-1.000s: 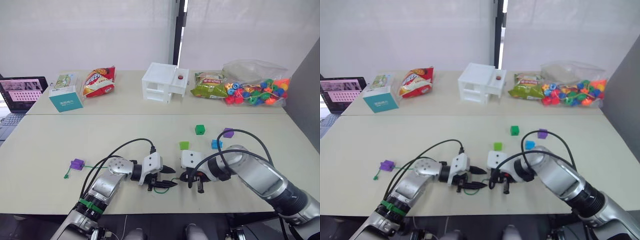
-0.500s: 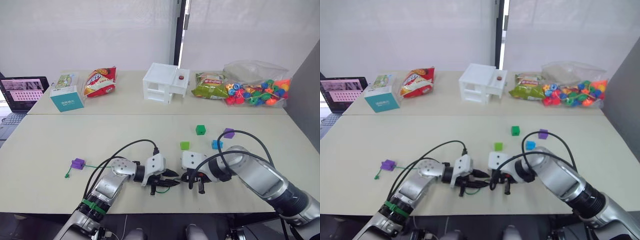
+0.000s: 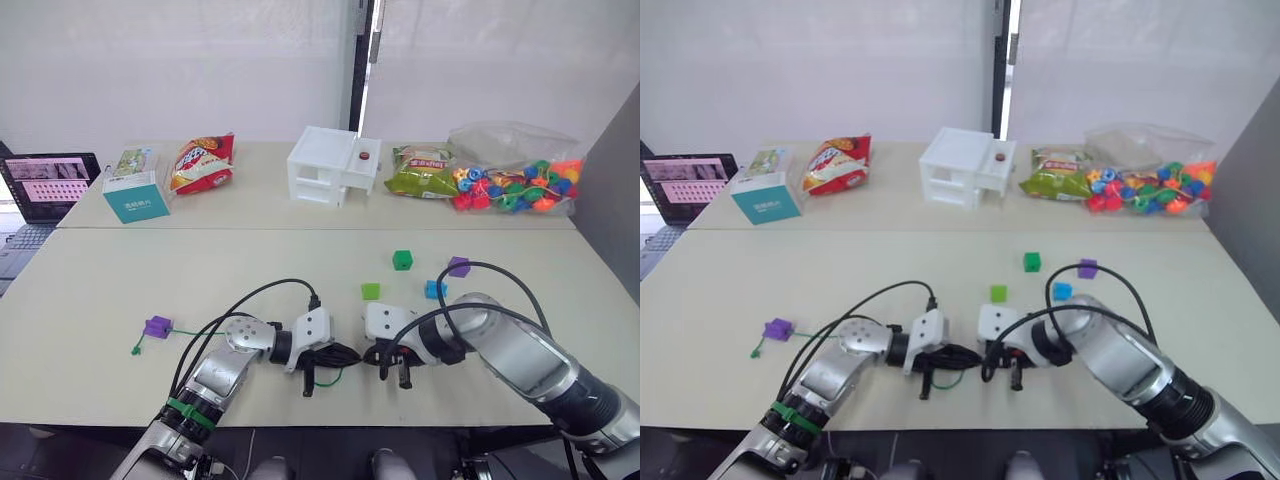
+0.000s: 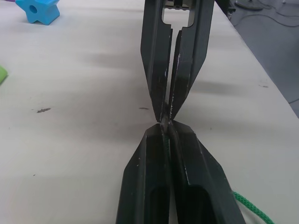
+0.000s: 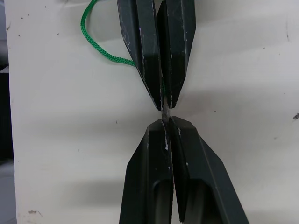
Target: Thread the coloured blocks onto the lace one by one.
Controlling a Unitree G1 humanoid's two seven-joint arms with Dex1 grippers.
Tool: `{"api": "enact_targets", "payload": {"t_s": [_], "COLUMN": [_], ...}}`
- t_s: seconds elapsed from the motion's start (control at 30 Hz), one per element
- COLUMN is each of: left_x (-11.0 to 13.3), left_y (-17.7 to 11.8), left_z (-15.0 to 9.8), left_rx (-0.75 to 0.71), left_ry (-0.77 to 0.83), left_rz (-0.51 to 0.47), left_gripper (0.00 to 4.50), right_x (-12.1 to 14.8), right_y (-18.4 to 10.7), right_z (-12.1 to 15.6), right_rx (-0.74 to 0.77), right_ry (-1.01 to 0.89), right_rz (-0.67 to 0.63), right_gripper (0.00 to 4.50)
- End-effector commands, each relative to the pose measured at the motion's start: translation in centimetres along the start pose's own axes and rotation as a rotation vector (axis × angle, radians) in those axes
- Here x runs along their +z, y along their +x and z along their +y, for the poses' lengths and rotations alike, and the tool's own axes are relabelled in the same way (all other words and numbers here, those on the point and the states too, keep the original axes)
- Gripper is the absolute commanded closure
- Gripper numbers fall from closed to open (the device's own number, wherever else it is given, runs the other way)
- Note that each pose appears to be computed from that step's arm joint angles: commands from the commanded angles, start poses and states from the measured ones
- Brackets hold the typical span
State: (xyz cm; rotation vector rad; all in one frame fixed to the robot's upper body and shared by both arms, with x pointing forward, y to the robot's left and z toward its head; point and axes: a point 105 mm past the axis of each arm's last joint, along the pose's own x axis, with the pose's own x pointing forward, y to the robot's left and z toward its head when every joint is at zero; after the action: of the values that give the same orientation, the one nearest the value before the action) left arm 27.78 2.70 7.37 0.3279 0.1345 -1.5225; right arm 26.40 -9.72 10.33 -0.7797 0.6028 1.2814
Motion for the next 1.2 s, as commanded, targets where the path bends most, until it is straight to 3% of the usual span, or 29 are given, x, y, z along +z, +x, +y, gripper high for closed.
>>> {"api": "enact_targets", "payload": {"t_s": [0.03, 0.13, 0.3, 0.4, 0.5, 0.77, 0.9, 1.2], "left_x": [0.3, 0.3, 0.2, 0.3, 0.7, 1.1, 0.9, 0.9], "left_y": [0.1, -0.3, -0.3, -0.1, 0.1, 0.6, 0.5, 0.2], "left_z": [0.0, 0.3, 0.2, 0.1, 0.1, 0.2, 0.0, 0.2], "left_rx": [-0.003, 0.005, -0.006, -0.014, -0.015, -0.025, -0.034, -0.008], "left_ry": [0.014, 0.009, 0.001, -0.005, -0.011, -0.006, -0.001, 0.002], "left_rz": [-0.013, -0.017, -0.027, -0.04, -0.071, -0.095, -0.089, -0.087], "left_gripper": [4.5, 4.5, 4.5, 4.5, 4.5, 4.5, 4.5, 4.5], "right_x": [0.2, 0.3, -0.7, -1.4, -3.5, -9.3, -11.2, -12.0], "right_y": [-2.2, -4.4, -7.5, -9.5, -11.5, -12.9, -12.8, -11.6], "right_z": [-0.1, -0.9, -1.0, -1.9, -3.4, -2.1, -2.1, -2.8], "right_rx": [-0.029, -0.106, -0.187, -0.333, -0.581, -0.961, -1.139, -1.189], "right_ry": [0.008, -0.022, 0.09, 0.207, 0.209, 0.555, 0.643, 0.666], "right_rz": [-0.035, -0.059, -0.118, -0.259, -0.331, -0.58, -0.629, -0.635], "right_gripper": [3.81, 2.81, 1.11, 0.08, 0.03, 0.03, 0.03, 0.03]}}
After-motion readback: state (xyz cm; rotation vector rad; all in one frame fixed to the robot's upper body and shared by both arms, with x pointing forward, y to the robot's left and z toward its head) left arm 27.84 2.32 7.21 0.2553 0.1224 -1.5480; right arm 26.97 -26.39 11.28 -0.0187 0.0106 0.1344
